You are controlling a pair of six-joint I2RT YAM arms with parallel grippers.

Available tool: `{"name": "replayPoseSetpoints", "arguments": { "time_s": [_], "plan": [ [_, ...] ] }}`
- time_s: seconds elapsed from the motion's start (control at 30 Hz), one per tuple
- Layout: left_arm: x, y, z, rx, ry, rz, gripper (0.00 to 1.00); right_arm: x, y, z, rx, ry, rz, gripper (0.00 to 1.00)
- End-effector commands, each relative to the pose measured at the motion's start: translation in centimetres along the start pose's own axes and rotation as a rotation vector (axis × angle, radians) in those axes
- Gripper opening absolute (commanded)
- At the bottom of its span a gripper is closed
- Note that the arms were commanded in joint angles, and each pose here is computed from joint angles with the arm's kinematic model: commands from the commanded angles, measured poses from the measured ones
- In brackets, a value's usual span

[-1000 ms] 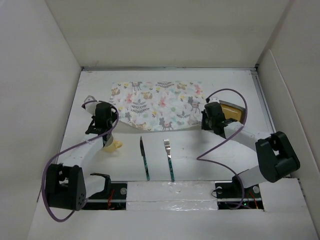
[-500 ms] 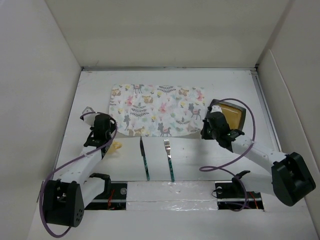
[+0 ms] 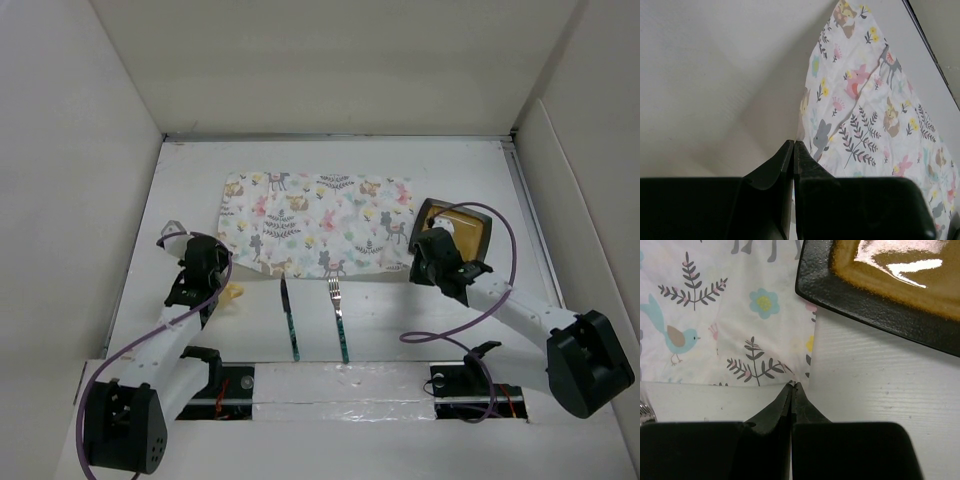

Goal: Set the dinner table for one person

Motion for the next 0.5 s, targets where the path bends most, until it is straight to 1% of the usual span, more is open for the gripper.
{"name": "replayPoseSetpoints", "arguments": {
  "time_s": [0.0, 0.03, 0.07, 0.1, 0.13, 0.17, 0.2, 0.27, 0.4, 0.43, 0.47],
  "plan": [
    [-2.0, 2.1, 0.2, 0.067, 0.057, -0.024, 0.0, 0.6, -0.5, 0.2, -0.029, -0.027, -0.022, 0.08],
    [-2.0, 2.1, 0.3, 0.068, 0.059, -0.023, 0.0, 0.8, -0.5, 0.3, -0.031, -0.037, -0.026, 0.12],
    [-1.8, 2.1, 0.3, 0.069, 0.055, -0.022, 0.08, 1.0, -0.8, 0.4, -0.041, -0.046, -0.034, 0.14],
    [-1.5, 1.9, 0.4, 0.068, 0.048, -0.017, 0.13, 1.3, -0.9, 0.6, -0.045, -0.062, -0.041, 0.24],
    [-1.2, 1.9, 0.7, 0.065, 0.041, -0.01, 0.19, 1.7, -0.7, 0.9, -0.033, -0.077, -0.043, 0.3],
    [-0.7, 1.5, 0.9, 0.057, 0.028, 0.0, 0.31, 2.0, -0.5, 1.1, -0.024, -0.089, -0.04, 0.33],
    [-0.3, 1.2, 1.1, 0.043, 0.019, 0.01, 0.33, 2.9, -0.6, 1.4, -0.021, -0.106, -0.046, 0.42],
    [1.4, -0.4, 2.0, -0.029, -0.019, 0.039, 0.4, 4.1, -0.3, 2.0, -0.001, -0.13, -0.04, 0.48],
    [5.6, -3.6, 4.2, -0.156, -0.1, 0.071, 0.41, 7.6, 0.1, 3.0, 0.017, -0.196, -0.082, 0.57],
    [6.6, -4.3, 4.9, -0.19, -0.122, 0.063, 0.41, 8.8, 0.2, 3.3, 0.023, -0.223, -0.098, 0.58],
    [7.9, -6.0, 6.1, -0.255, -0.136, 0.062, 0.42, 9.5, 0.0, 3.4, 0.017, -0.235, -0.115, 0.58]
  ]
}}
Point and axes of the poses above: each gripper's point midway between its finger pads, its own z axis back along the fingers, its own y axis along the line the jaws close on, x = y × z, the point moved 2 cm from there along z, back along the fingers, and after that the axes turned 11 degrees about -z, right-handed, at the moved point
